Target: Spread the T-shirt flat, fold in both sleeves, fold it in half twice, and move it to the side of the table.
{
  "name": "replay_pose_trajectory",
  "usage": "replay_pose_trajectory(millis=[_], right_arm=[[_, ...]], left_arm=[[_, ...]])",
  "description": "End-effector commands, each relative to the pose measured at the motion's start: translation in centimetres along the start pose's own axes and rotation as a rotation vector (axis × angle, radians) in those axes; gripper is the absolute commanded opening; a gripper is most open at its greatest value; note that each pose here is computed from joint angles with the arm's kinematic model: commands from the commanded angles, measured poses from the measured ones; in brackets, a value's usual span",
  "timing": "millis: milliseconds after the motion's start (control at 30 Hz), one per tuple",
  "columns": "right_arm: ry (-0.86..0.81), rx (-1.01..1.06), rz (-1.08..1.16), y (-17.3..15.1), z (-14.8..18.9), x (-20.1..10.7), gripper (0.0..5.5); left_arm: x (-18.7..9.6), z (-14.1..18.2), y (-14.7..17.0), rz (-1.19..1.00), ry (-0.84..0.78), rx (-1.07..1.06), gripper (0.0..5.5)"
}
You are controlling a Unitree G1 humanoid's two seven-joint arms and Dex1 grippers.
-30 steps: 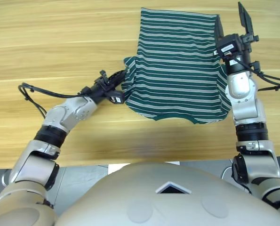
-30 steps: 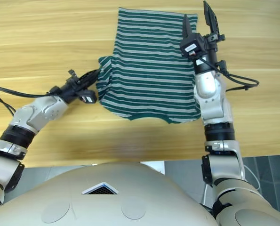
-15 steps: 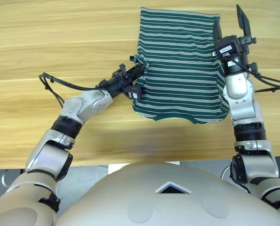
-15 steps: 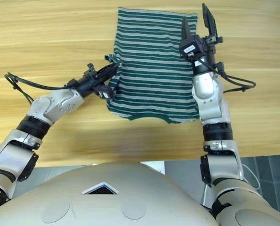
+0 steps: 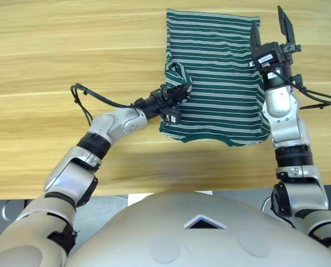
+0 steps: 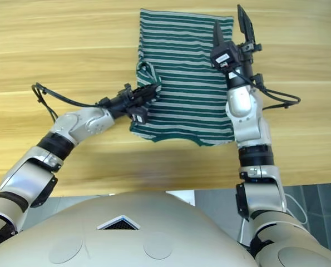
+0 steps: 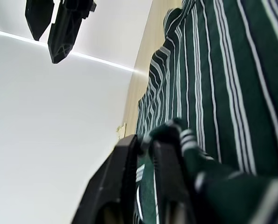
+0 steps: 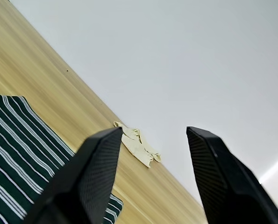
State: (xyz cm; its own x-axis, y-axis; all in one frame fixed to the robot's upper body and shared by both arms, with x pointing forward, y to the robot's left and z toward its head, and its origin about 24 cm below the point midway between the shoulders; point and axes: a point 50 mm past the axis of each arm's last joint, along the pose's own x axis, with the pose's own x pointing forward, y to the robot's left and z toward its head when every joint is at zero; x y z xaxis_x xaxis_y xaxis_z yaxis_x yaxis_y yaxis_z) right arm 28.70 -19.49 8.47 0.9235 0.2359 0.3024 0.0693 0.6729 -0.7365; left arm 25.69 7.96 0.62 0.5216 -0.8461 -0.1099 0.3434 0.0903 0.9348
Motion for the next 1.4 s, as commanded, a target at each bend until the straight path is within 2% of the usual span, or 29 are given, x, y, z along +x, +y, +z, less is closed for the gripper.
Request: replay_pose_trajectory(millis=[33, 267, 367, 533, 867, 933, 967, 1133, 1233, 1300, 1400], right_arm=[[-0.007, 0.006, 0.006, 0.3, 0.3, 0.3, 2.57], [-0.006, -0.01, 0.0, -0.4, 0.2, -0.1, 2.57], [-0.005, -0.031, -0.003, -1.0, 0.1, -0.3, 2.57], [-0.006, -0.067, 0.001, -1.9, 0.2, -0.6, 2.57], [0.013, -0.132, 0.011, -3.4, 0.3, -1.3, 2.57], [0.029, -0.156, 0.028, -3.7, 0.0, -1.9, 2.57], [0.044, -0.185, 0.071, -3.9, -0.3, -2.7, 2.57], [0.109, -0.313, 0.252, -5.4, -1.3, -6.7, 2.57], [0.15, -0.37, 0.351, -7.0, -1.2, -9.6, 2.57], [0.168, -0.388, 0.408, -7.8, -0.9, -11.1, 2.57], [0.269, -0.432, 0.649, -7.9, -1.7, -15.0, 2.57]], left_arm=[[0.2, -0.5, -0.8, -0.018, 0.042, -0.055, 1.39], [-0.4, -0.3, -1.9, -0.031, 0.042, -0.12, 2.5], [-3.2, -1.4, -2.6, -0.132, 0.076, -0.13, 2.53], [-8.2, -1.7, -6.3, -0.423, 0.131, -0.21, 2.53], [-11.5, 2.1, -9.9, -0.579, 0.082, -0.429, 2.53], [-11.6, 2.6, -10.0, -0.565, 0.083, -0.445, 2.53], [-11.0, 2.6, -9.3, -0.486, 0.094, -0.444, 2.53], [-7.6, 1.6, -3.6, -0.024, 0.117, -0.414, 2.53], [-6.4, 1.7, -1.1, 0.162, 0.077, -0.375, 2.53], [-6.0, 2.3, -0.5, 0.203, 0.041, -0.371, 2.53], [-5.2, 3.4, -1.4, 0.14, -0.024, -0.388, 2.53]])
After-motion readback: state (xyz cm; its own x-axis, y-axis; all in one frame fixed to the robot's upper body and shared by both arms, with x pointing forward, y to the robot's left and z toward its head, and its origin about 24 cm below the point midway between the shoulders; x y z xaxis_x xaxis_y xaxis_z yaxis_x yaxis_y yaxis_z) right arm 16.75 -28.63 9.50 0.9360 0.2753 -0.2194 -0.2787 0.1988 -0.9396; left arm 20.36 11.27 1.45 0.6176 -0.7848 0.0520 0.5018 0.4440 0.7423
